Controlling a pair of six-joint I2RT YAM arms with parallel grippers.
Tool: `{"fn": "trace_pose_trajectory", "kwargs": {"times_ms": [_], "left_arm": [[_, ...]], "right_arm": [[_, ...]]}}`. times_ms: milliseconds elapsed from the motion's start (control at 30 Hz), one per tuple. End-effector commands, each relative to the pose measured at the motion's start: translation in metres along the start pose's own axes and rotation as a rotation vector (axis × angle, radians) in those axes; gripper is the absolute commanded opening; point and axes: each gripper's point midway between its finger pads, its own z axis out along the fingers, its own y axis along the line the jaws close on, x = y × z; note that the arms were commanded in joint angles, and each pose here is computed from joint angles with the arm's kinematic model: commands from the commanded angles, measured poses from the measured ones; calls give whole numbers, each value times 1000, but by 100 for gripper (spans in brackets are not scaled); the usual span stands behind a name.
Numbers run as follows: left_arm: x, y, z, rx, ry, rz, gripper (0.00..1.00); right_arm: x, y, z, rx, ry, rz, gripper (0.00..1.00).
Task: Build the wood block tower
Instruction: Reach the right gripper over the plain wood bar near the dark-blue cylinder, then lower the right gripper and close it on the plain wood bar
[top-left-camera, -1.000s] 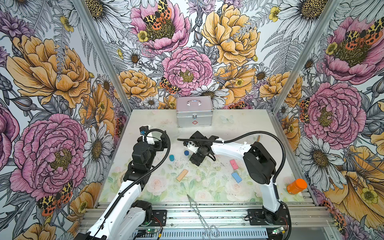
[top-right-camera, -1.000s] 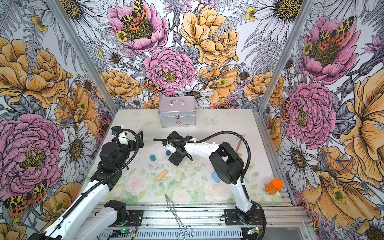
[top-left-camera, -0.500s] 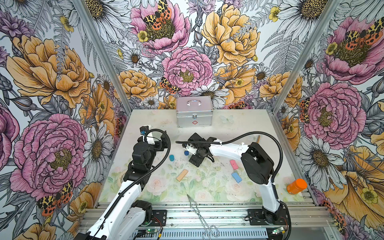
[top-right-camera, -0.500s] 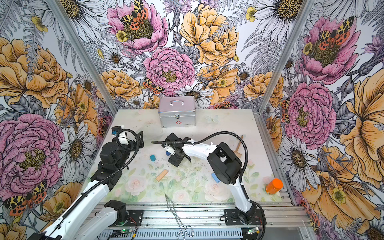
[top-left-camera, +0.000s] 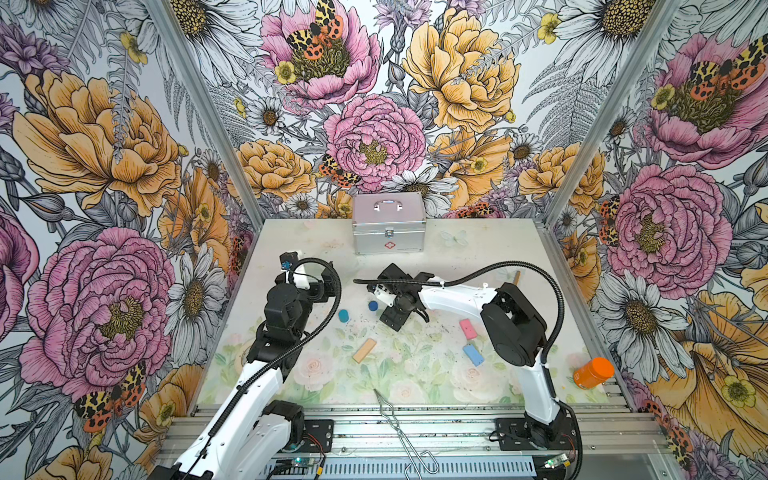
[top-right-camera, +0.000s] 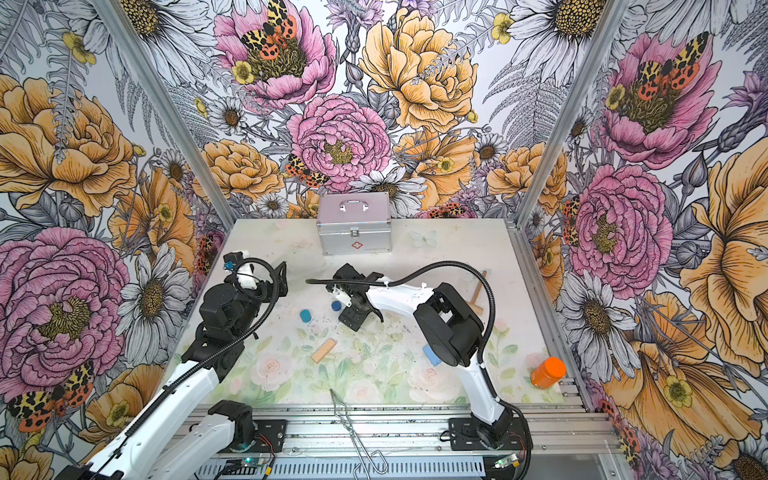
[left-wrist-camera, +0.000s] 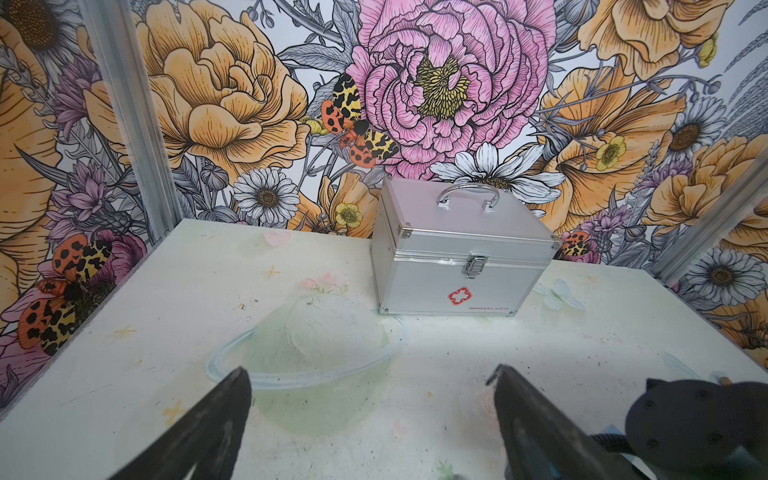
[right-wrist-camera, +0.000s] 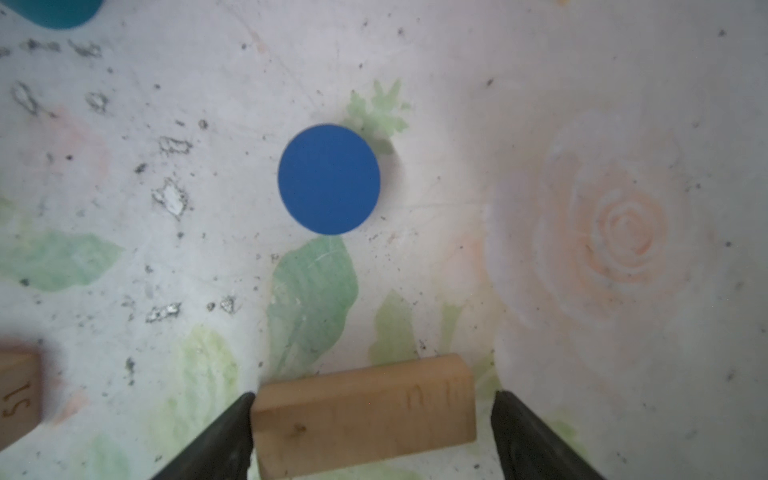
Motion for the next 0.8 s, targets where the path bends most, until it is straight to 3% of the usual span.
{"fn": "trace_pose_trajectory", "kwargs": {"times_ms": [0,767], "left_arm": [[2,-2,-2,6,-4,-7,93],[3,-6,-2,29,-1,1,93]], "right_arm": [[-14,-2,-7,-14,-37,-3,90],[-8,-2,-8,-188,-65,72,92]]}}
